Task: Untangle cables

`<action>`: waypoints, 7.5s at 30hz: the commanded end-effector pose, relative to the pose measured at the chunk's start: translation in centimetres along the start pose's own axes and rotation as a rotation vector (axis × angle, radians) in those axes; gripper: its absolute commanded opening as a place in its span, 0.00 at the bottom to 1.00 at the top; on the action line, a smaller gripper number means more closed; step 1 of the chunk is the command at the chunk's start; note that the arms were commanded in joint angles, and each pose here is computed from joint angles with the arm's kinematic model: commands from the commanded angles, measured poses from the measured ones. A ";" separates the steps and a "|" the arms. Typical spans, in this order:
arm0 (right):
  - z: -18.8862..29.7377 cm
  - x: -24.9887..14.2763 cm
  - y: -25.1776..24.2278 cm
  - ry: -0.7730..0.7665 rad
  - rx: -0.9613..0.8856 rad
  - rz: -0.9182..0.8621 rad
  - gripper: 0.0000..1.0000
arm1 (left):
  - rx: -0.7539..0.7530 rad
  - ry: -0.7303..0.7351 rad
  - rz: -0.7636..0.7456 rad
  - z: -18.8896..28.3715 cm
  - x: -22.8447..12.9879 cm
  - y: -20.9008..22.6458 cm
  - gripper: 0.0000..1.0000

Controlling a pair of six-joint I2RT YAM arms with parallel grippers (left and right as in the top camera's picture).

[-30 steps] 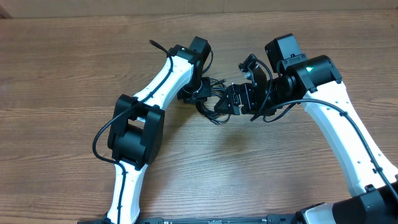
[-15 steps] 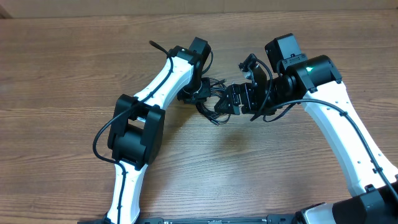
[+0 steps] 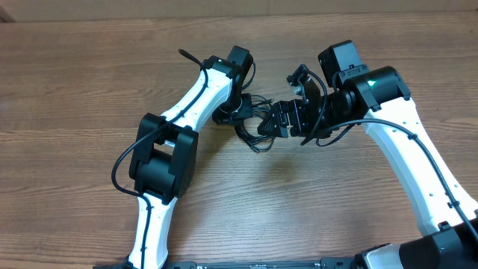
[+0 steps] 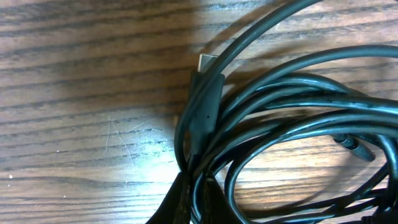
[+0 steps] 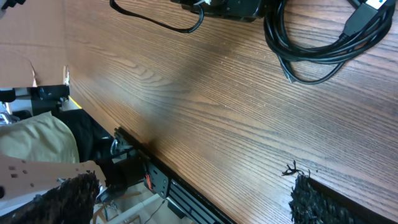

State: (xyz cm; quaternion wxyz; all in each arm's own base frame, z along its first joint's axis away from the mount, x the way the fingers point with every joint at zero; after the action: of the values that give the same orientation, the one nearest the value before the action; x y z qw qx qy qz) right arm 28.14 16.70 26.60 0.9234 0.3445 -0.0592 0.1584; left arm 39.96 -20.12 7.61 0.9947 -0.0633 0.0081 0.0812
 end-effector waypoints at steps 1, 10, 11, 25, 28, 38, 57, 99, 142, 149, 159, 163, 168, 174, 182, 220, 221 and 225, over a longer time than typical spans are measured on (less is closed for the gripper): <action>-0.3 -0.3 -0.1 0.012 -0.003 -0.002 1.00 | 0.030 0.006 0.001 0.4 0.1 0.3 0.04; -0.3 -0.3 -0.1 0.012 -0.007 -0.002 1.00 | -0.010 -0.053 -0.003 9.5 1.1 -1.5 0.04; -0.3 -0.3 -0.1 0.012 -0.007 -0.002 1.00 | -0.021 -0.069 -0.005 10.8 1.2 -1.7 0.04; -0.3 -0.2 -0.2 0.009 -0.014 0.000 1.00 | -0.135 -0.181 -0.036 21.0 -0.8 -2.3 0.04; -0.3 -0.3 -0.2 0.015 -0.014 -0.005 1.00 | -0.203 -0.153 -0.047 21.7 -1.4 -2.7 0.04; -0.3 -0.3 -0.3 0.011 -0.022 -0.002 1.00 | -0.175 -0.219 -0.024 23.1 -0.8 -1.1 0.04; -1.0 0.3 -0.8 0.008 -0.021 0.001 1.00 | -0.519 -0.465 -0.202 35.6 -5.0 0.7 0.04; -3.3 -1.1 -2.8 0.061 -0.028 -0.142 1.00 | -0.680 -1.102 -0.136 50.3 -7.8 5.5 0.04; -3.3 -1.0 -2.7 0.053 -0.027 -0.138 1.00 | -0.328 -0.617 -0.053 37.8 -4.3 7.2 0.04; -3.3 -1.4 -2.8 0.075 -0.030 -0.154 1.00 | -0.455 -0.699 -0.100 40.5 -5.2 6.1 0.04; -3.4 -0.7 -2.4 0.041 -0.005 -0.119 1.00 | -0.526 -0.964 -0.136 47.7 -11.6 7.9 0.04; -4.1 -0.4 0.7 0.038 0.175 0.089 1.00 | -0.425 -0.960 0.055 47.0 -11.8 10.0 0.04; -5.9 0.0 5.3 0.012 0.317 0.292 1.00 | -0.381 -0.848 0.178 44.6 -10.8 10.4 0.04; -8.7 0.0 7.5 -0.018 0.168 0.350 1.00 | -0.455 -0.736 0.131 43.1 -9.8 8.7 0.04; -9.6 0.3 7.3 -0.061 0.030 0.310 1.00 | -0.598 -0.627 0.053 42.9 -10.5 6.8 0.04; -7.7 2.0 0.9 -0.308 -0.529 -0.113 0.90 | -1.161 -0.692 -0.291 53.2 -23.6 5.6 0.04; -7.7 2.0 0.9 -0.307 -0.533 -0.114 0.90 | -1.147 -0.723 -0.275 53.3 -23.7 5.9 0.04; -7.7 1.9 0.7 -0.301 -0.542 -0.116 0.90 | -1.068 -0.875 -0.175 53.9 -23.9 7.4 0.04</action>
State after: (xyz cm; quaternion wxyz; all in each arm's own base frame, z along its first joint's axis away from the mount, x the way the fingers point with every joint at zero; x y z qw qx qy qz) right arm 29.53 23.06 21.91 0.9690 0.1257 -0.2088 0.0400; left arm 16.23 -11.10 60.01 0.7527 -0.5342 -0.3842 -0.0210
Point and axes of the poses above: each gripper's point midway between its finger pads, its own z axis back along the fingers, its own y axis along the line the jaws close on, x = y × z, the point moved 6 cm from there along z, back along the fingers, and after that the axes turned 6 degrees about z, right-handed, at the moved point
